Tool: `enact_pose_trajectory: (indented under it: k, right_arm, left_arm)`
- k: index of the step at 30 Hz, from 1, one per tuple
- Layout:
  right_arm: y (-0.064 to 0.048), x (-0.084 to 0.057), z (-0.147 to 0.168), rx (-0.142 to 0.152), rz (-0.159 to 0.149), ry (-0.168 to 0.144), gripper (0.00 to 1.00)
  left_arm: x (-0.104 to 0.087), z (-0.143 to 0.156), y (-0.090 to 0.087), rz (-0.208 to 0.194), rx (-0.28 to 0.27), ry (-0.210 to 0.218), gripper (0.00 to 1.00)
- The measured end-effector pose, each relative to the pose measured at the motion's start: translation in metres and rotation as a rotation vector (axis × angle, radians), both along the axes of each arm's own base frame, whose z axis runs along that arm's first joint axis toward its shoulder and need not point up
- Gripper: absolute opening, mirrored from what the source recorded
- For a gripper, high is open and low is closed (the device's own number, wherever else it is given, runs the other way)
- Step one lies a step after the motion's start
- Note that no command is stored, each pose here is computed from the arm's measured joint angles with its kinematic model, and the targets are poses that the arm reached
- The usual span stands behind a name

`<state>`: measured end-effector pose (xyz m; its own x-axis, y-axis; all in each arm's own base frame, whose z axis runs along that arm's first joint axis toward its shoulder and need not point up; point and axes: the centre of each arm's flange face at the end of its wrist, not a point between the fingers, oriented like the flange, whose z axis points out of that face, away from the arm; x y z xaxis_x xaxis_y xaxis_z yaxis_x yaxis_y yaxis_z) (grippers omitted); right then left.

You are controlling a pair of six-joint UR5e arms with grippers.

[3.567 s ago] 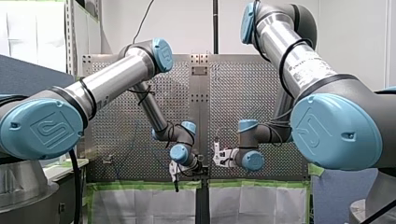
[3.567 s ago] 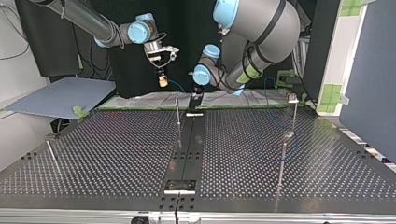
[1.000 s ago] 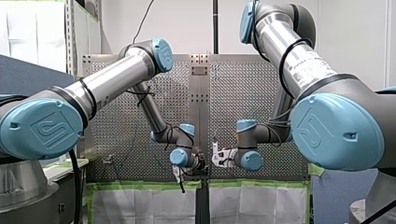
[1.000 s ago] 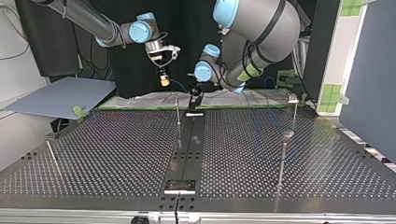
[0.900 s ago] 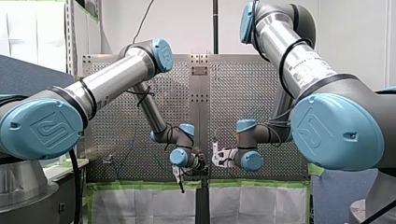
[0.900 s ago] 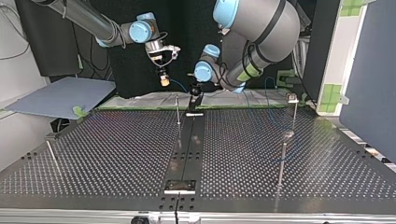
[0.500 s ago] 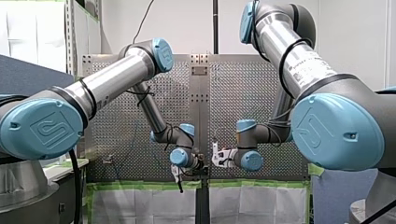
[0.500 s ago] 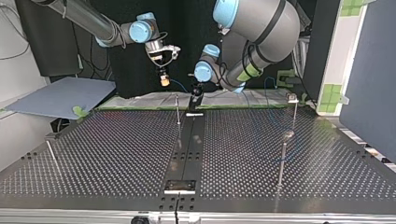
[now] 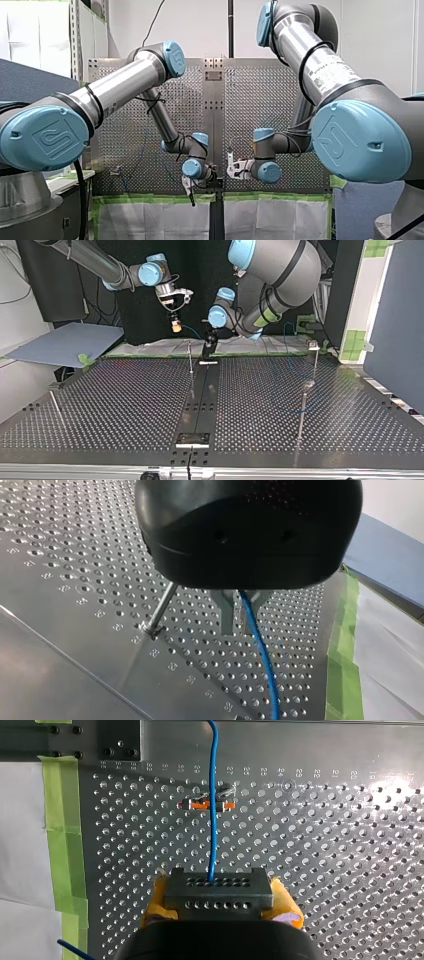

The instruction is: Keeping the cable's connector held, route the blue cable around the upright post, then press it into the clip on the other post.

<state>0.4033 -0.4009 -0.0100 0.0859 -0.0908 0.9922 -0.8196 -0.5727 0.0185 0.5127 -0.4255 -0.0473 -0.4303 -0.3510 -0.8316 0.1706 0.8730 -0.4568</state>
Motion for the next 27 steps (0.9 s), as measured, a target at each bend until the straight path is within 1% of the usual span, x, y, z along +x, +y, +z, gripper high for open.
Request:
enact_pose_trajectory:
  k: [2,3,4,10,14,17,20,22,25,27]
  right_arm:
    - [0.000,0.000,0.000,0.000,0.000,0.000,0.00]
    - [0.000,0.000,0.000,0.000,0.000,0.000,0.00]
    - [0.000,0.000,0.000,0.000,0.000,0.000,0.00]
    - [0.000,0.000,0.000,0.001,0.001,0.000,0.00]
    - [0.000,0.000,0.000,0.002,0.001,0.001,0.00]
    - [0.000,-0.002,-0.002,0.007,-0.007,0.013,0.00]
    - [0.000,-0.006,-0.004,0.012,-0.027,0.044,0.00]
    - [0.000,-0.009,-0.005,0.012,-0.043,0.063,0.00]
    - [0.000,-0.013,-0.008,0.015,-0.059,0.078,0.00]
    - [0.000,-0.016,-0.013,0.021,-0.066,0.084,0.00]
  left_arm:
    - [0.000,0.000,0.000,-0.002,-0.002,0.000,0.04]
    - [0.000,0.000,0.000,-0.003,-0.002,0.001,0.04]
    - [0.000,0.000,0.000,-0.004,-0.002,0.001,0.00]
    - [-0.002,-0.001,0.001,-0.005,0.017,0.013,0.00]
    - [-0.005,-0.002,0.002,-0.002,0.054,0.023,0.00]
    - [-0.010,-0.003,0.002,0.004,0.093,0.025,0.00]
    - [-0.017,-0.003,-0.005,0.002,0.128,0.010,0.00]
    - [-0.023,-0.002,-0.013,-0.003,0.148,-0.010,0.00]
    - [-0.033,0.000,-0.027,-0.010,0.170,-0.046,0.00]
    - [-0.036,0.001,-0.032,-0.001,0.173,-0.065,0.00]
